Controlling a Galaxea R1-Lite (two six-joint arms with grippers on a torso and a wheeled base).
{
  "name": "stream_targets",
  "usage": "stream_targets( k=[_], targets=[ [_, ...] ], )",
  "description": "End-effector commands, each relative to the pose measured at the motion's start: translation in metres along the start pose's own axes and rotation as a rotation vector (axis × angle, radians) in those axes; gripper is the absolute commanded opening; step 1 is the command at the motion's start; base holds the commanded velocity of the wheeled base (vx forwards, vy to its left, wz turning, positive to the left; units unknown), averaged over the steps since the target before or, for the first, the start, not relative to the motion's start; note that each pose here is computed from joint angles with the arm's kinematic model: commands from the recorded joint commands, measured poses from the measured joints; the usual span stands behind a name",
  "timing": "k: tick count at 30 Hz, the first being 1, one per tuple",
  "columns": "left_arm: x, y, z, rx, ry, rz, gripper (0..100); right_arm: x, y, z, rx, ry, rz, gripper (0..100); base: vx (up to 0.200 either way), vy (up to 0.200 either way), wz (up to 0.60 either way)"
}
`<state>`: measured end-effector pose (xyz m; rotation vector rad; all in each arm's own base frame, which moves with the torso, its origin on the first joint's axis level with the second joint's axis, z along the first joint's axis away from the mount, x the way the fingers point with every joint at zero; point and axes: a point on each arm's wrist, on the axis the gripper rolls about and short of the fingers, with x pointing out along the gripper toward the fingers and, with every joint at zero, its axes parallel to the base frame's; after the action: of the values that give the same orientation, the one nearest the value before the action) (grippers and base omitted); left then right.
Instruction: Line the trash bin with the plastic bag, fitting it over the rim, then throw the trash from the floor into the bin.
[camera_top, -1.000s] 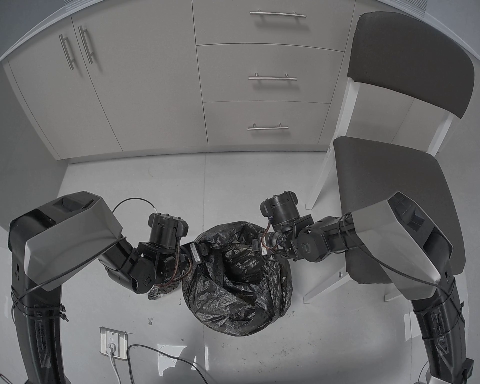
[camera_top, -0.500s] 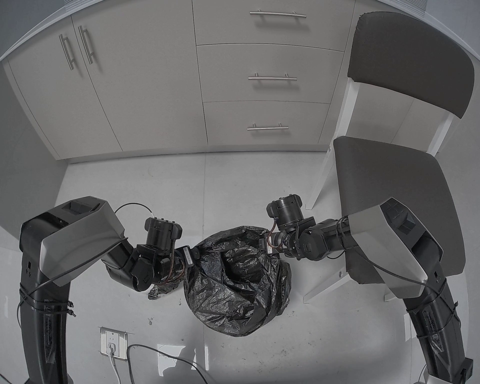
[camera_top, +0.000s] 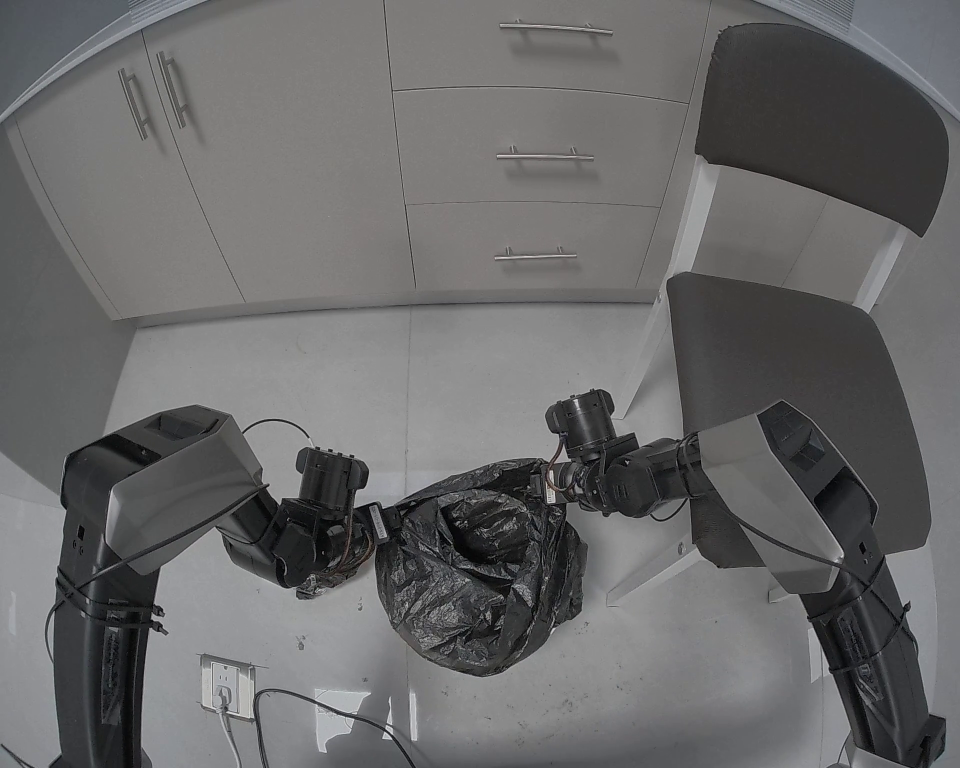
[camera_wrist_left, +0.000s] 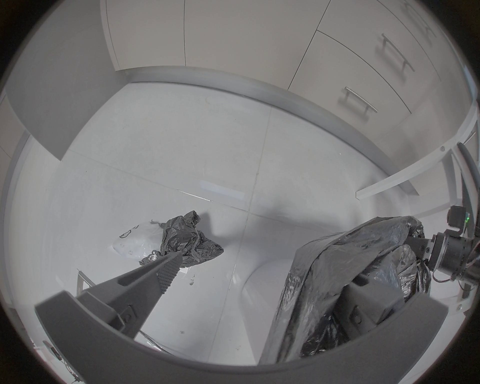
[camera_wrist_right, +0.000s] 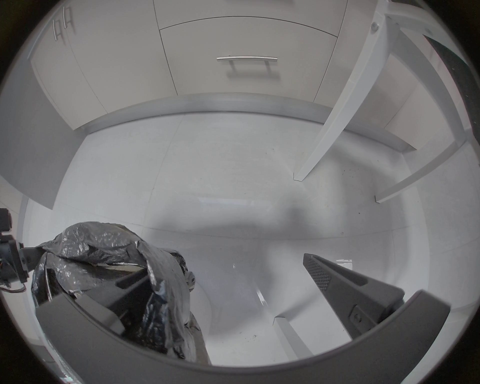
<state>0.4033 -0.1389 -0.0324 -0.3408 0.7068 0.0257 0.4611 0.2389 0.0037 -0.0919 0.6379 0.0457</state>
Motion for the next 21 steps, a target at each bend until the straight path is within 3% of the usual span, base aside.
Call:
stream_targets(
  k=[1, 12, 21],
  targets=[
    [0.005, 0.003, -0.005, 0.003, 0.017, 0.01, 100, 0.005, 0.0, -0.004, -0.012, 0.006, -0.008, 100, 0.0, 0.0, 0.0],
    [0.004, 0.006, -0.005, -0.013, 0.028, 0.03, 100, 0.003, 0.004, -0.005, -0.036, 0.004, 0.0, 100, 0.0, 0.0, 0.0],
    [-0.085, -0.027, 0.03, -0.037, -0.067, -0.101, 100, -0.066, 0.025, 0.038, -0.051, -0.046, 0.077, 100, 0.0, 0.0, 0.0]
  ],
)
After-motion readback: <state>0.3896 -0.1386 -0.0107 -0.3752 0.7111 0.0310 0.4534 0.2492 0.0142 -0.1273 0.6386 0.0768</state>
